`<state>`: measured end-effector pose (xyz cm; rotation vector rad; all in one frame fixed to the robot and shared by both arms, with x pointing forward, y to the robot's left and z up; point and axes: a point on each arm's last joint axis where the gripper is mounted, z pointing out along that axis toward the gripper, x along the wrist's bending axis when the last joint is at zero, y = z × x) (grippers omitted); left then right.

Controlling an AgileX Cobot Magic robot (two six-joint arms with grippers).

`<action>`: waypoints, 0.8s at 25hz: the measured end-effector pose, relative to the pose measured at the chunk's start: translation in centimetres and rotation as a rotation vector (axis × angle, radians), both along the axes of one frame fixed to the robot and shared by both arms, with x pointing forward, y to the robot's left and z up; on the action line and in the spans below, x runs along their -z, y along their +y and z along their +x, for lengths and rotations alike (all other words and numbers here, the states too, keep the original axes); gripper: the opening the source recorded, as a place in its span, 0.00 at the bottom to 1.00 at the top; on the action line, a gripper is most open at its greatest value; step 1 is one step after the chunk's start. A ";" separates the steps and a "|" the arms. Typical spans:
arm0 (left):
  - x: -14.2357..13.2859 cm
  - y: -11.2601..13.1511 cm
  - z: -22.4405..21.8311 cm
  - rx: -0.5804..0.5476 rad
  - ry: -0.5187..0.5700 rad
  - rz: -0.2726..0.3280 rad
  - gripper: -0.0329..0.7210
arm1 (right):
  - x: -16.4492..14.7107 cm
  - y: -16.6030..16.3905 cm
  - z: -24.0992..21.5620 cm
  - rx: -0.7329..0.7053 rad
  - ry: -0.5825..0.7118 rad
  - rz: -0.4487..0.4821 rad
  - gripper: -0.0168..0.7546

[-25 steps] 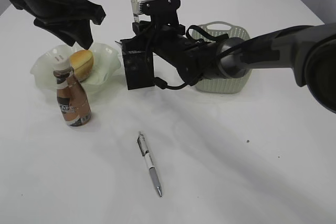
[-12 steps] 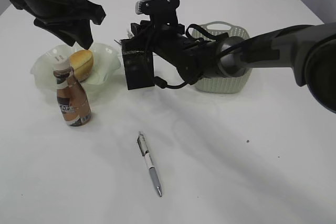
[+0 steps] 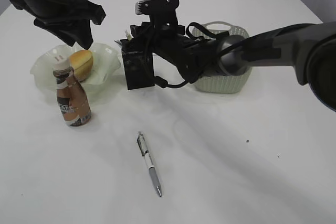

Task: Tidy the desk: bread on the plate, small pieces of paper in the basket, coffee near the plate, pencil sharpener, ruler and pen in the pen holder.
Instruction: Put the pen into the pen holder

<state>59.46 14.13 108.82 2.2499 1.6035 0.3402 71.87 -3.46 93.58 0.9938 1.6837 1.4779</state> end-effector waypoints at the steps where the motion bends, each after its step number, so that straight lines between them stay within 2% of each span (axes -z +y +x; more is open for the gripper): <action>1: 0.0 0.0 0.0 0.000 0.000 0.000 0.36 | -0.1 0.0 0.0 -0.001 0.002 -0.002 0.34; 7: 0.0 0.0 0.0 0.000 0.000 0.000 0.36 | -2.9 -0.3 -0.4 0.000 0.018 -0.009 0.34; 12: 0.0 0.0 0.0 0.000 0.000 0.000 0.36 | -5.2 -0.6 -1.1 -0.001 0.096 -0.052 0.34; 20: 0.1 -0.1 -0.2 -0.006 0.027 -0.012 0.36 | -11.5 -2.2 -3.9 -0.003 0.253 -0.130 0.35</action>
